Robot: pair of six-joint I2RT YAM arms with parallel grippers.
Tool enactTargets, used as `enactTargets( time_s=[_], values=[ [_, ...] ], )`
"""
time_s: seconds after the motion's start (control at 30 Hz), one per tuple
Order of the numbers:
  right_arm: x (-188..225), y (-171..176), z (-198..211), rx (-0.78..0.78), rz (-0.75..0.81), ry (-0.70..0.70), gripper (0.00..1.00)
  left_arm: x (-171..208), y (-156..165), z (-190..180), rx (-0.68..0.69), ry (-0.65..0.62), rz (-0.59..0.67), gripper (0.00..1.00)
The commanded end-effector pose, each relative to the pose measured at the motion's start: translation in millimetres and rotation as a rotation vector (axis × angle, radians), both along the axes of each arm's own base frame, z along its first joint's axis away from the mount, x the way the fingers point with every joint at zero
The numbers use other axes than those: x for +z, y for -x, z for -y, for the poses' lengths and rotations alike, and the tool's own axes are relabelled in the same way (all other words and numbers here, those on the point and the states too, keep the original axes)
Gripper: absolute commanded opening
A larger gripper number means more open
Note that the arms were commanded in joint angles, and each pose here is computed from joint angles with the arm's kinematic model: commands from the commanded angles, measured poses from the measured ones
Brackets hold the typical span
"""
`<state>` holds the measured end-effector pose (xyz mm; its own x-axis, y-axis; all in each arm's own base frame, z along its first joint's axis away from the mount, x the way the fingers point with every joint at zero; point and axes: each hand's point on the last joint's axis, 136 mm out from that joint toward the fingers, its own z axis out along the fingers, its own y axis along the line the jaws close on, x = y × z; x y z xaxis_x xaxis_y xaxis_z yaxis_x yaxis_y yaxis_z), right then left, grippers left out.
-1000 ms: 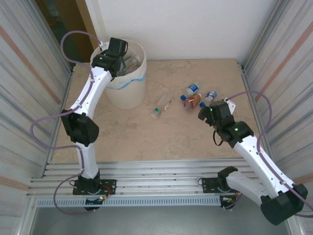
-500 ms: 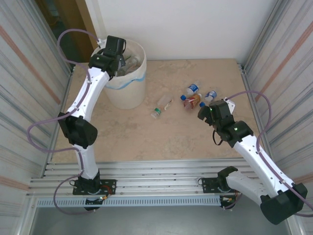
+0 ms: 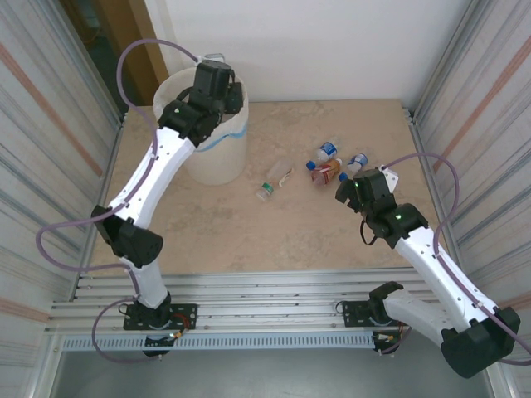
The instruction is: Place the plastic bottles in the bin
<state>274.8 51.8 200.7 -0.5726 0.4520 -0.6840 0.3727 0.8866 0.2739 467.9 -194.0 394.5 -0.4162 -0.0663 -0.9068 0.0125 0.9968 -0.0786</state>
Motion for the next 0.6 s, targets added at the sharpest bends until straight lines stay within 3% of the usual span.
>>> enactTargets(
  time_s=[0.0, 0.17, 0.4, 0.57],
  values=[
    [13.6, 0.7, 10.0, -0.038, 0.039, 0.015, 0.98, 21.1, 18.1, 23.0, -0.102, -0.032, 0.078, 0.67],
    [15.4, 1.8, 12.4, -0.044, 0.046, 0.02, 0.98, 9.4, 39.2, 61.0, -0.235, -0.053, 0.082, 0.75],
    [14.3, 3.1, 15.5, -0.058, 0.044, 0.019, 0.98, -30.4, 64.1, 100.4, -0.355, -0.143, 0.004, 0.99],
    [12.0, 3.1, 16.8, -0.072, 0.037, 0.014, 0.98, -71.7, 75.0, 118.7, -0.406, -0.174, -0.092, 0.99]
  ],
)
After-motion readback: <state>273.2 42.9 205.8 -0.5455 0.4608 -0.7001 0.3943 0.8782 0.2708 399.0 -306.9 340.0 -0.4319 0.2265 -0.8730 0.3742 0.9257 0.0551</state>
